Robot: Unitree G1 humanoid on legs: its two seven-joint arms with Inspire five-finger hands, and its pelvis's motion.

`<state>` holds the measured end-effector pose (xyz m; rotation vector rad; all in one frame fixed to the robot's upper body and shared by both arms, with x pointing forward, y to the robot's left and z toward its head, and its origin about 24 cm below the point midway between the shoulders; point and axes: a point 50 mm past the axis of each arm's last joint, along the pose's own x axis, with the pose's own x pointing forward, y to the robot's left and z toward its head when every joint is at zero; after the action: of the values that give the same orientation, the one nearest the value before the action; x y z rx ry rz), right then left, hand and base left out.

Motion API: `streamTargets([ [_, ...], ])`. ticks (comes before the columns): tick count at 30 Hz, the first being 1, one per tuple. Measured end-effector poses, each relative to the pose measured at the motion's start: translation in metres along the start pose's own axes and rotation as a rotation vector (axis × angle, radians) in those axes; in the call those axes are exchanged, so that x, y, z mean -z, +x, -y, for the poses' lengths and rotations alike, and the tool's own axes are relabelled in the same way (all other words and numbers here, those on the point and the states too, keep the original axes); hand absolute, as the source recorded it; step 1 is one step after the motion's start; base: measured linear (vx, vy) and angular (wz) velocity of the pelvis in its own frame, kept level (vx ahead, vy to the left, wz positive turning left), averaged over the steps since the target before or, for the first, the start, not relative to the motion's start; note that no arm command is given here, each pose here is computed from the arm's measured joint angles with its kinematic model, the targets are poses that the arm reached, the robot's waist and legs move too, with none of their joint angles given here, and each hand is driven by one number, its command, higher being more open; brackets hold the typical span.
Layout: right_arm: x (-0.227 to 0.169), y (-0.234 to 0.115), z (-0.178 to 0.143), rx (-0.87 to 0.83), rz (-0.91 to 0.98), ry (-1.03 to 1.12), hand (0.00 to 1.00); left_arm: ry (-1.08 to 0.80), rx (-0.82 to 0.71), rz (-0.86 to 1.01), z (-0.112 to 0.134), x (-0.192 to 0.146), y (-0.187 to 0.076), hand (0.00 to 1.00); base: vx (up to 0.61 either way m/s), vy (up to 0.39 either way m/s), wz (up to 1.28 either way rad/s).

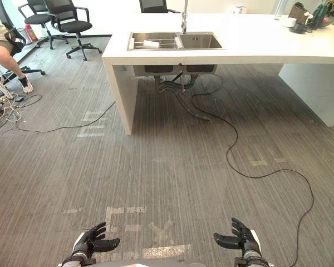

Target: Walk over to the sink, pick up the cup, carry it to the dishwasher, place the cup inside the dishwasher, then close the dishwasher door

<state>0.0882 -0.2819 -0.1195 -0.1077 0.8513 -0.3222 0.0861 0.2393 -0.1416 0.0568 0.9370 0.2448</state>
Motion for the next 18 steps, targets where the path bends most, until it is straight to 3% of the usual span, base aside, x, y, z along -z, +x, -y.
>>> streamTargets([
  [18, 0.014, -0.002, 0.015, 0.074, -0.063, 0.088, 0.9, -0.017, -0.02, -0.042, -0.004, 0.01, -0.002, 0.9, -0.01, -0.008, 0.02],
])
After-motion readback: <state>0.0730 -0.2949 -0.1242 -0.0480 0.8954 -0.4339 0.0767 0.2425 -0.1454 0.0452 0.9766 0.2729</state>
